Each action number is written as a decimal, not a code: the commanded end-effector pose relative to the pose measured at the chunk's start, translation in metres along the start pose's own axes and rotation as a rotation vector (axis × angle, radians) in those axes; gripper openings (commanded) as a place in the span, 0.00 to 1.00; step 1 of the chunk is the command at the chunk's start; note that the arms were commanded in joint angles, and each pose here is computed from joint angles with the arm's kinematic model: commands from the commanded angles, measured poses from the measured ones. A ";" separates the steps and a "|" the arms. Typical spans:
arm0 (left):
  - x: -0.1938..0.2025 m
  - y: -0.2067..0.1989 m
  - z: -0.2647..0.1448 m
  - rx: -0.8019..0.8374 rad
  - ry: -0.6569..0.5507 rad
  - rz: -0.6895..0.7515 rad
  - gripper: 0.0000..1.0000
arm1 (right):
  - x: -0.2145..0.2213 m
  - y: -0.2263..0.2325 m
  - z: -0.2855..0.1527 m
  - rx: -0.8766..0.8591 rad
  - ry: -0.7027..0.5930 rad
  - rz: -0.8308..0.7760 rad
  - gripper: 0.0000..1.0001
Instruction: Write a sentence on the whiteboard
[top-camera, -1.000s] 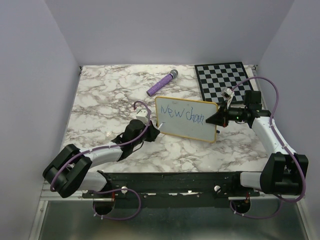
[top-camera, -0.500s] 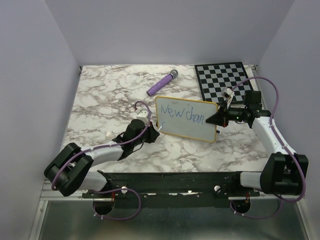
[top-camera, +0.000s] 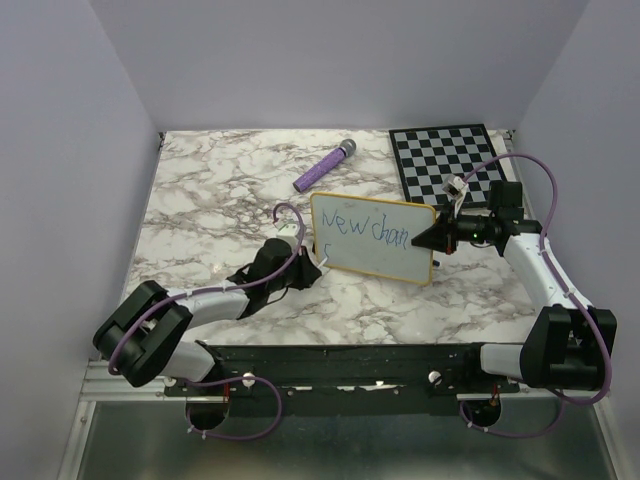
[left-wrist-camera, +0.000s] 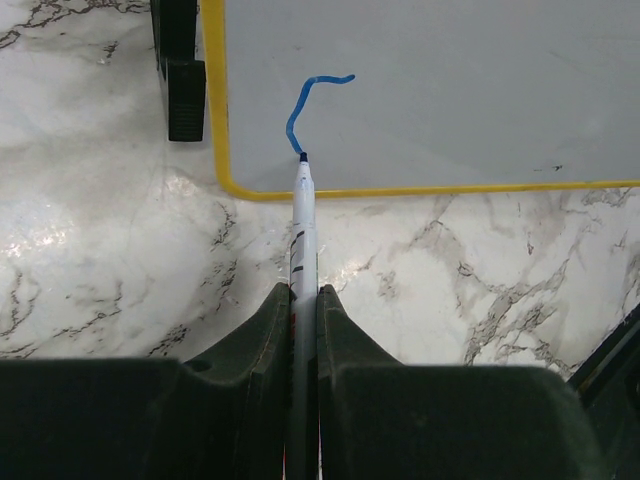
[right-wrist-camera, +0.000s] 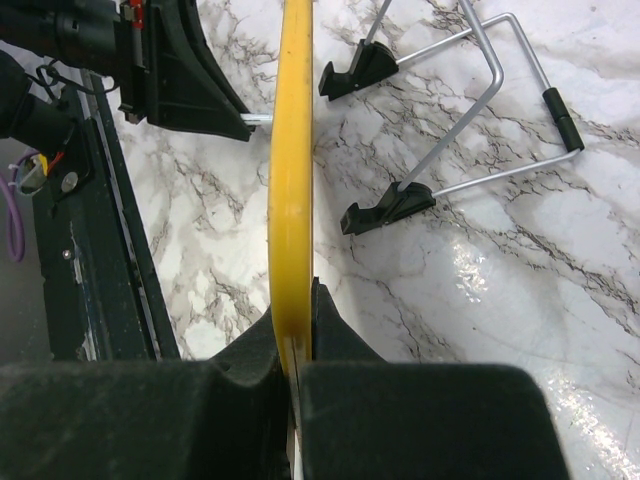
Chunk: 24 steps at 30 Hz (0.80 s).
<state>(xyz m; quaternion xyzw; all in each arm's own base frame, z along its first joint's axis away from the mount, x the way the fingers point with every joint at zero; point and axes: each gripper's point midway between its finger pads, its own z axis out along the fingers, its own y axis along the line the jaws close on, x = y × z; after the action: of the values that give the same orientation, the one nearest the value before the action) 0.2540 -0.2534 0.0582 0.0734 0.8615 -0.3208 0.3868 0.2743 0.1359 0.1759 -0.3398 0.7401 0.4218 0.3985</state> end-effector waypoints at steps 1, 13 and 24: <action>-0.015 -0.015 0.005 0.052 -0.019 -0.008 0.00 | -0.005 0.005 -0.001 -0.021 -0.007 -0.009 0.01; -0.022 -0.024 -0.001 0.081 -0.039 -0.012 0.00 | -0.005 0.005 -0.001 -0.020 -0.006 -0.009 0.01; -0.030 -0.028 -0.037 0.094 -0.090 0.008 0.00 | -0.005 0.005 -0.001 -0.018 -0.007 -0.010 0.01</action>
<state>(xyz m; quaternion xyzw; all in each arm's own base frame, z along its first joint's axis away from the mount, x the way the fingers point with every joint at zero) 0.2485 -0.2571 0.1119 0.0781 0.8249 -0.3667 0.4231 0.2743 0.1359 0.1758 -0.3399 0.7402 0.4217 0.3985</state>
